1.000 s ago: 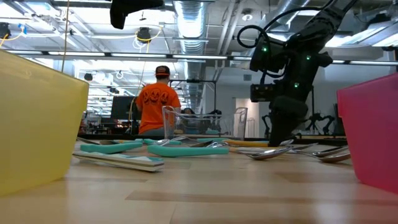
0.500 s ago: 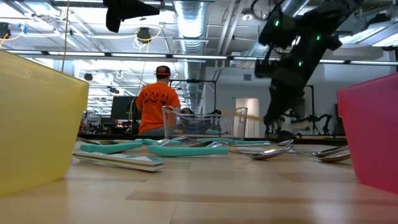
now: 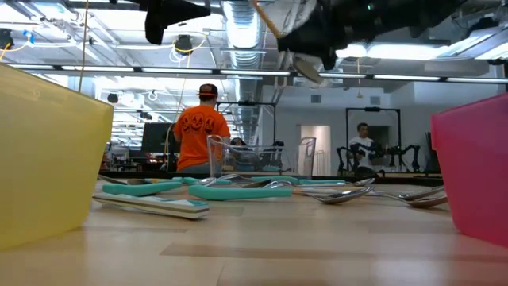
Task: Sort silverware by color (type)
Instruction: Put the yellow spoon into the yellow bin
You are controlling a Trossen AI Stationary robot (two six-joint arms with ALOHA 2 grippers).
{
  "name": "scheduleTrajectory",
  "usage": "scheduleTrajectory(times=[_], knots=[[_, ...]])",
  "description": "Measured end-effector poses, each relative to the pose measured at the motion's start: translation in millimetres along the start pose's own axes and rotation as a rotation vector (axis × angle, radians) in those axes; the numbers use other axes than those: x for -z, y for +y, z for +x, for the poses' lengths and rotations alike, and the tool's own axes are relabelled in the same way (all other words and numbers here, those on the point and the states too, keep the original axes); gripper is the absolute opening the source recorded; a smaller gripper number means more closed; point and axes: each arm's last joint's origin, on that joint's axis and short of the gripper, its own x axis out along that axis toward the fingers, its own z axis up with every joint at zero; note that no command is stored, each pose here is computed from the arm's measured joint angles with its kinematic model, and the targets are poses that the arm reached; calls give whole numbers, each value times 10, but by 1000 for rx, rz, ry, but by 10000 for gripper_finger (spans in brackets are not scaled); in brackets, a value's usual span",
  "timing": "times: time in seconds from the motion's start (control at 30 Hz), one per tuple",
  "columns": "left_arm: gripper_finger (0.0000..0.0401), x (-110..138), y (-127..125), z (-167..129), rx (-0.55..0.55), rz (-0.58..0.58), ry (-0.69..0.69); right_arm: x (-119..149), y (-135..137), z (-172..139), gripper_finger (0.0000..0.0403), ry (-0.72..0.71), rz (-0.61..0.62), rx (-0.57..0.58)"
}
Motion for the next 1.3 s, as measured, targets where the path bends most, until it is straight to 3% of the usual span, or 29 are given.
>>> scheduleTrajectory(times=[0.27,0.73,1.3], knots=[[155,111,44,-18,47,-36,-53,26,130,195,54,-171,-44,-49],[160,254,20,77,128,-45,-87,-21,214,669,54,-179,-54,-85],[160,293,-12,164,160,-21,-130,-44,226,694,54,-143,-59,-115]])
